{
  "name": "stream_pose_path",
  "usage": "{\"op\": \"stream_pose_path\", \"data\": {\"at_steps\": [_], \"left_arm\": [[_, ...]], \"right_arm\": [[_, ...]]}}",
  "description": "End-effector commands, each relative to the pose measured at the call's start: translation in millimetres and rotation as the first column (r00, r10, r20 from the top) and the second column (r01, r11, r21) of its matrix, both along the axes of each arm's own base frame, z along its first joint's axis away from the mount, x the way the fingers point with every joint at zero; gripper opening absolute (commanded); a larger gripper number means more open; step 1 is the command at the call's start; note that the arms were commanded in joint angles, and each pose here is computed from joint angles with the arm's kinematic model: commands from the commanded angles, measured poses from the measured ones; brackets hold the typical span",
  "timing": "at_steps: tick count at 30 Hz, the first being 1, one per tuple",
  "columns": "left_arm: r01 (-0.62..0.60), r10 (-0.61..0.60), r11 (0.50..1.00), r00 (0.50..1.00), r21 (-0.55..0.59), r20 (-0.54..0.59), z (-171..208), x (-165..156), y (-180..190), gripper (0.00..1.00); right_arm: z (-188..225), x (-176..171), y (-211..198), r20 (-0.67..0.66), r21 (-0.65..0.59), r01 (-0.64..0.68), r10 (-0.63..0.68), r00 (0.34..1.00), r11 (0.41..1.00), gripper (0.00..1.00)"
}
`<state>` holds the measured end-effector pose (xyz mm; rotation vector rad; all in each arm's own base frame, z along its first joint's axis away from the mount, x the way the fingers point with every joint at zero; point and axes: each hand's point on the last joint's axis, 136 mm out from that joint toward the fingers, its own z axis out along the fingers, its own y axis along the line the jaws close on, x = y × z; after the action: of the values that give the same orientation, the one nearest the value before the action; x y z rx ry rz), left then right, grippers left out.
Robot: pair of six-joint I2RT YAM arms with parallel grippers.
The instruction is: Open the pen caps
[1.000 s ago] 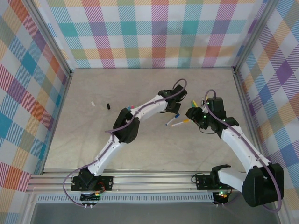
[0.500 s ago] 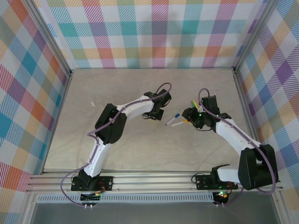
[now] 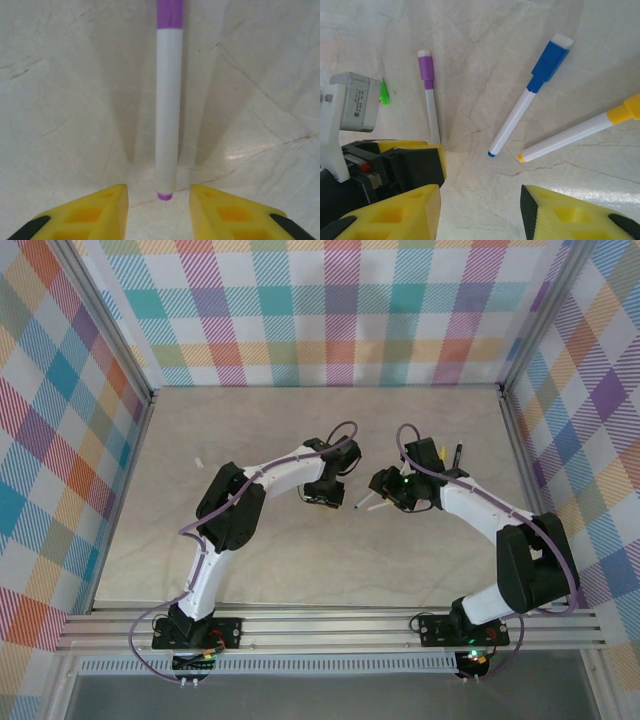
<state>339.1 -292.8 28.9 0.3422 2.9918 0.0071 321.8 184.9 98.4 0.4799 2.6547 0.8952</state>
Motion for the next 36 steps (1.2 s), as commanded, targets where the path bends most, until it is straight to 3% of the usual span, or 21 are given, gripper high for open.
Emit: {"op": "stream_pose_path", "data": {"at_steps": [1, 7, 15, 29, 36], "left_arm": [[-0.028, 0.027, 1.000, 0.999, 0.004, 0.037, 36.0, 4.5, 9.5, 0.40], [-0.065, 0.070, 0.997, 0.991, -0.049, 0.112, 59.8, 40.9, 5.2, 0.40], [-0.046, 0.050, 0.998, 0.992, -0.039, 0.113, 50.5, 80.4, -17.8, 0.42], [-0.069, 0.069, 0.998, 0.996, -0.006, 0.061, 13.5, 86.4, -14.2, 0.41], [-0.080, 0.080, 0.997, 0.995, -0.006, 0.053, 6.7, 87.1, -12.6, 0.36]], "right_arm": [[8.7, 3.9, 3.4, 0.027, -0.001, -0.013, 0.013, 1.000, 1.000, 0.48], [13.4, 0.8, 1.2, 0.042, -0.006, -0.015, 0.015, 0.999, 1.000, 0.48], [33.1, -7.1, -8.7, 0.088, -0.028, 0.004, -0.001, 0.996, 1.000, 0.49], [33.6, -12.1, -14.4, 0.093, -0.049, 0.009, -0.004, 0.996, 0.999, 0.49], [32.5, -12.0, -14.4, 0.089, -0.055, 0.008, -0.003, 0.996, 0.998, 0.49]]}}
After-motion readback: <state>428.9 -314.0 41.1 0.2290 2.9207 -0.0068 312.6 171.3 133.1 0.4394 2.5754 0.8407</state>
